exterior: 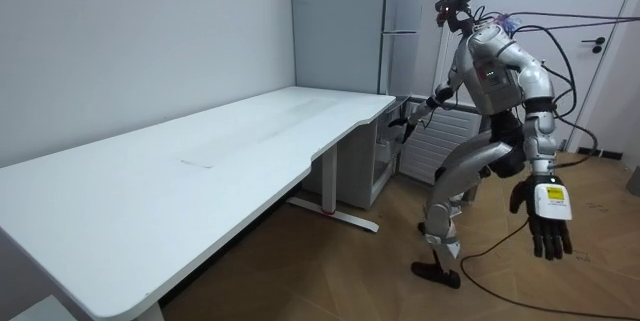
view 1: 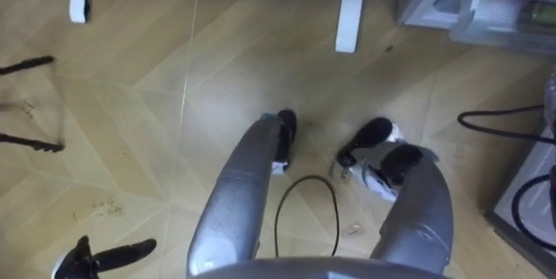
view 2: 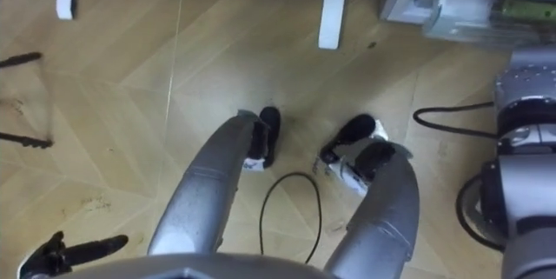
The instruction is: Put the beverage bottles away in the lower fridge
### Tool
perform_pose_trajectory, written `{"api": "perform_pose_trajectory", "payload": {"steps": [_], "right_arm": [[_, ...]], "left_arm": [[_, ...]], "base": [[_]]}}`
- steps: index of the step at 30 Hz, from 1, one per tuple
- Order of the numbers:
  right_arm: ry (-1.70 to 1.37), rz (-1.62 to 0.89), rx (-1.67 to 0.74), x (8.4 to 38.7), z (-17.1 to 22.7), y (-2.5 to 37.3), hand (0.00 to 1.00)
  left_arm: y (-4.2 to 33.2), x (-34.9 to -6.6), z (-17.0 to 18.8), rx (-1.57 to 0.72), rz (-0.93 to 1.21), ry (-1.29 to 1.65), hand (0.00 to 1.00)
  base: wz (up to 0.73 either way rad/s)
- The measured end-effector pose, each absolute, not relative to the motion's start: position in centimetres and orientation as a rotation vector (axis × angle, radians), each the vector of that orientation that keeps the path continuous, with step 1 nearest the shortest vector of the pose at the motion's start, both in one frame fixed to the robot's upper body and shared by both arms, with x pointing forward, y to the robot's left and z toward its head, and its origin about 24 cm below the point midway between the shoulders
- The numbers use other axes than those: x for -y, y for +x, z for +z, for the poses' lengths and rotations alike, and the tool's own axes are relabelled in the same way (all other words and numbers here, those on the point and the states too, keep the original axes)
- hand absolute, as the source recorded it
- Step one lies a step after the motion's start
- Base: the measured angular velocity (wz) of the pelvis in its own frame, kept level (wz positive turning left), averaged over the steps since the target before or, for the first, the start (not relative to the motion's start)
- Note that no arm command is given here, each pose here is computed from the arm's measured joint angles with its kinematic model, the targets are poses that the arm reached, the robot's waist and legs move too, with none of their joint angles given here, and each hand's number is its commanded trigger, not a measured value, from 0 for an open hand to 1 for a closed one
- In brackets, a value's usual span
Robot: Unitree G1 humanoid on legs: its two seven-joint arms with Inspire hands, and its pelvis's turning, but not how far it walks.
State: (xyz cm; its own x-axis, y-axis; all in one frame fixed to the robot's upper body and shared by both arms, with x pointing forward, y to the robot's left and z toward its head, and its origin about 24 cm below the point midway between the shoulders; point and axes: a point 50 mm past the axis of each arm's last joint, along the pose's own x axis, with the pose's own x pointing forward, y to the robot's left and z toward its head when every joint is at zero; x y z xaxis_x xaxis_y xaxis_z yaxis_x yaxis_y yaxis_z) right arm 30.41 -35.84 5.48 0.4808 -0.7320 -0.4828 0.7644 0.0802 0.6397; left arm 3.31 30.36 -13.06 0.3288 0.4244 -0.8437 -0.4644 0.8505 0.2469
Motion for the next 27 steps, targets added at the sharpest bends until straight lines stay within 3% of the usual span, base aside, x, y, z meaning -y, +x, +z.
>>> {"api": "perform_pose_trajectory", "payload": {"steps": [12, 15, 23, 27], "right_arm": [[1.003, -1.011, -0.035, 34.1, 8.1, 33.1, 0.0], [1.038, -1.044, -0.054, 34.3, 7.6, 32.7, 0.0], [1.065, -0.772, 0.011, 31.5, 9.9, 35.0, 0.0], [1.085, -0.762, 0.017, 31.0, 9.8, 35.2, 0.0]], "left_arm": [[3.1, -30.3, -13.0, -1.074, 0.545, -0.056, 0.0], [3.2, -31.5, -12.4, -1.065, 0.54, 0.003, 0.0], [1.6, -30.9, -12.8, -1.119, 0.505, 0.003, 0.0], [1.9, -30.9, -12.7, -1.102, 0.502, 0.005, 0.0]], "base": [[0.14], [0.93], [-0.37], [0.07]]}}
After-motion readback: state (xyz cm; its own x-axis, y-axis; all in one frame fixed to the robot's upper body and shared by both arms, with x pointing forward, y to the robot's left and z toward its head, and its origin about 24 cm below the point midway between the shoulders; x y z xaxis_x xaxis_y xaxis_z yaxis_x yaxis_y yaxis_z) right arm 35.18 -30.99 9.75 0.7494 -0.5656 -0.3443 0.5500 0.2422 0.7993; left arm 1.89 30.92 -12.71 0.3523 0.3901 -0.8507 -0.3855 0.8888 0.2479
